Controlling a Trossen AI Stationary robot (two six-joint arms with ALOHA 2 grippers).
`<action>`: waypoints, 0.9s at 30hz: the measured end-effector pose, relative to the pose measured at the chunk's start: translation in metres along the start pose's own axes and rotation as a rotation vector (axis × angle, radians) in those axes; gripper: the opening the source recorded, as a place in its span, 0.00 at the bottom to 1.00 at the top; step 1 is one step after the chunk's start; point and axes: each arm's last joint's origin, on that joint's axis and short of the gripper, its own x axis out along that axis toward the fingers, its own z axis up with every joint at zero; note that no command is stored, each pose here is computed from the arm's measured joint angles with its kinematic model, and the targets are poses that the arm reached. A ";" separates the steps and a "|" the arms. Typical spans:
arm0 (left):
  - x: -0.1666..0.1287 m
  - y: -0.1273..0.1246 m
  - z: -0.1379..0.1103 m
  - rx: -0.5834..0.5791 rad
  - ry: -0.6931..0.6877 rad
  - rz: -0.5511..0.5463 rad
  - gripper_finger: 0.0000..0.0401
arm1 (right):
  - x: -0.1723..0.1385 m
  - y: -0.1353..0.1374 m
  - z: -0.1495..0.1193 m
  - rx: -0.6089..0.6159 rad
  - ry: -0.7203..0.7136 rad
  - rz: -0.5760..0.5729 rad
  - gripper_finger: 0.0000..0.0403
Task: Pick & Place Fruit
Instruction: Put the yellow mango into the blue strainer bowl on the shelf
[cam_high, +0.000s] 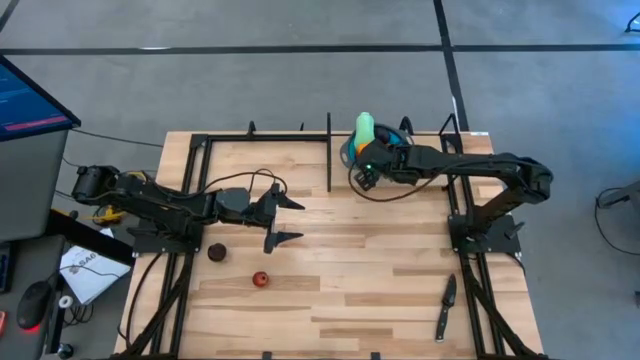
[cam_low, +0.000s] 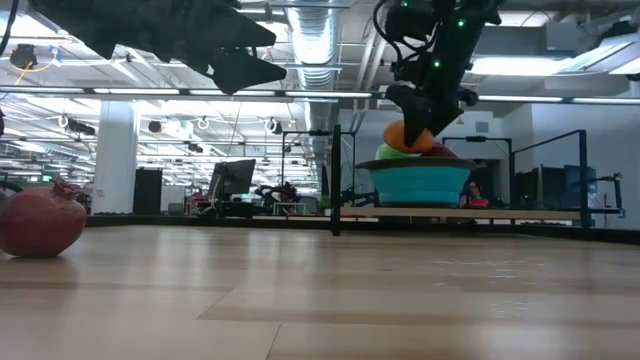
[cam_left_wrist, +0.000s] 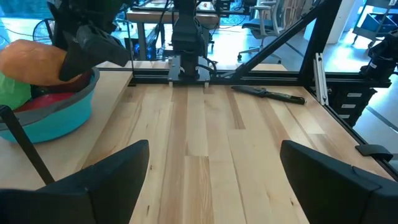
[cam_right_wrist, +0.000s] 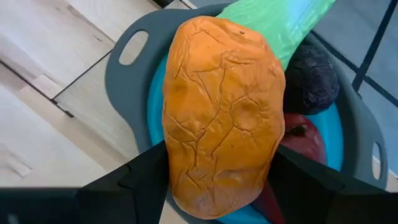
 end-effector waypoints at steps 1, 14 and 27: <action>0.000 0.000 0.000 0.000 0.000 0.000 0.89 | 0.000 -0.001 0.000 0.002 0.003 0.003 0.60; 0.000 0.000 0.000 -0.012 0.000 0.000 0.89 | 0.001 -0.001 0.000 -0.009 0.016 0.015 0.60; 0.000 0.000 0.000 -0.015 0.000 0.000 0.89 | 0.001 -0.001 0.000 -0.010 0.018 0.012 0.78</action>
